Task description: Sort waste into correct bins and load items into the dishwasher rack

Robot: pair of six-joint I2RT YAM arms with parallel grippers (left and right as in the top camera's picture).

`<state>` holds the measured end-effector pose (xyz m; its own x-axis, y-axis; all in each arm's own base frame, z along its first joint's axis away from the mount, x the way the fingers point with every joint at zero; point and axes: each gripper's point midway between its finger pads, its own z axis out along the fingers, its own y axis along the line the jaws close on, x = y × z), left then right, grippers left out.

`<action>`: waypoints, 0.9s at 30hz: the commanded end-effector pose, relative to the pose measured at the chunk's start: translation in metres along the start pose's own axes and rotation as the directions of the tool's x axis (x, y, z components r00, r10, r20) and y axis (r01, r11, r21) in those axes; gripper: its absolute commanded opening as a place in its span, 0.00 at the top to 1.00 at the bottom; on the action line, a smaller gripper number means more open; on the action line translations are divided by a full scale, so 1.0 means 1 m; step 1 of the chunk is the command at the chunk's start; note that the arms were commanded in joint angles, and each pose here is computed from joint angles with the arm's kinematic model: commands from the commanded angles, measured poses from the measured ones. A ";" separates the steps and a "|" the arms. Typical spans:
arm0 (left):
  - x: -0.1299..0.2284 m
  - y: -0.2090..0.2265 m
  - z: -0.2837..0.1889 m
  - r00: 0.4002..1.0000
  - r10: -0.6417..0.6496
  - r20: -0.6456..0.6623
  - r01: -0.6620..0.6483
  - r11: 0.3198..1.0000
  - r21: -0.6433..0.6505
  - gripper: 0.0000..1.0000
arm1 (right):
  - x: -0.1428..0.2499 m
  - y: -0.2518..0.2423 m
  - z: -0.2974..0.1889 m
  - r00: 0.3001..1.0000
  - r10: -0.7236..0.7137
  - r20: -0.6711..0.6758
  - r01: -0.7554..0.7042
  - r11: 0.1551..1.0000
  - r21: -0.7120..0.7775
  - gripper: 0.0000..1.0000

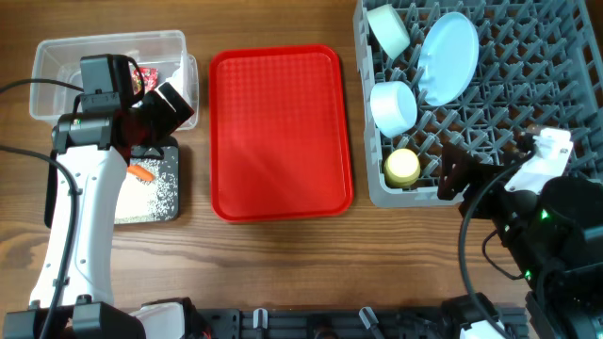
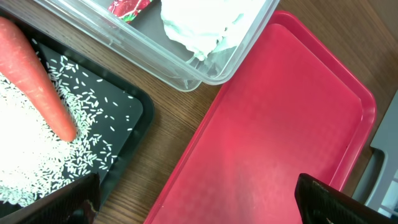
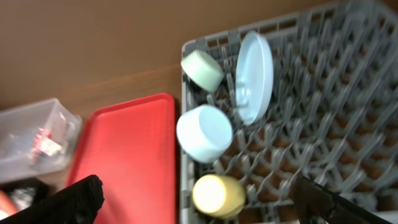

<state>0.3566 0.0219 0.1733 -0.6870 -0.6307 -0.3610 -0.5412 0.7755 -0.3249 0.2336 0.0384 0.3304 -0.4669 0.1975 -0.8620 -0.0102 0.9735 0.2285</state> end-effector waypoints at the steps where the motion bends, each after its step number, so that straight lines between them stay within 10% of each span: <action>1: -0.003 0.003 0.001 1.000 -0.003 0.007 0.003 1.000 -0.014 0.00 | -0.010 -0.004 -0.006 0.980 -0.198 0.039 0.196 0.980 0.034 0.00; 17: -0.003 0.003 0.001 1.000 -0.003 0.007 0.003 1.000 -0.014 0.00 | -0.037 -0.011 0.004 0.933 -0.275 0.234 0.257 0.961 0.103 0.00; 27: -0.003 0.003 0.001 1.000 -0.003 0.007 0.003 1.000 -0.014 0.00 | 0.023 -0.020 0.044 0.826 -0.293 0.481 0.326 0.945 0.016 0.00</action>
<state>0.3566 0.0219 0.1733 -0.6870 -0.6307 -0.3610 -0.5412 0.7755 -0.3249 0.2701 0.0170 0.3132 -0.0049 -0.0440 -0.9990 -0.0662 0.9969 -0.0436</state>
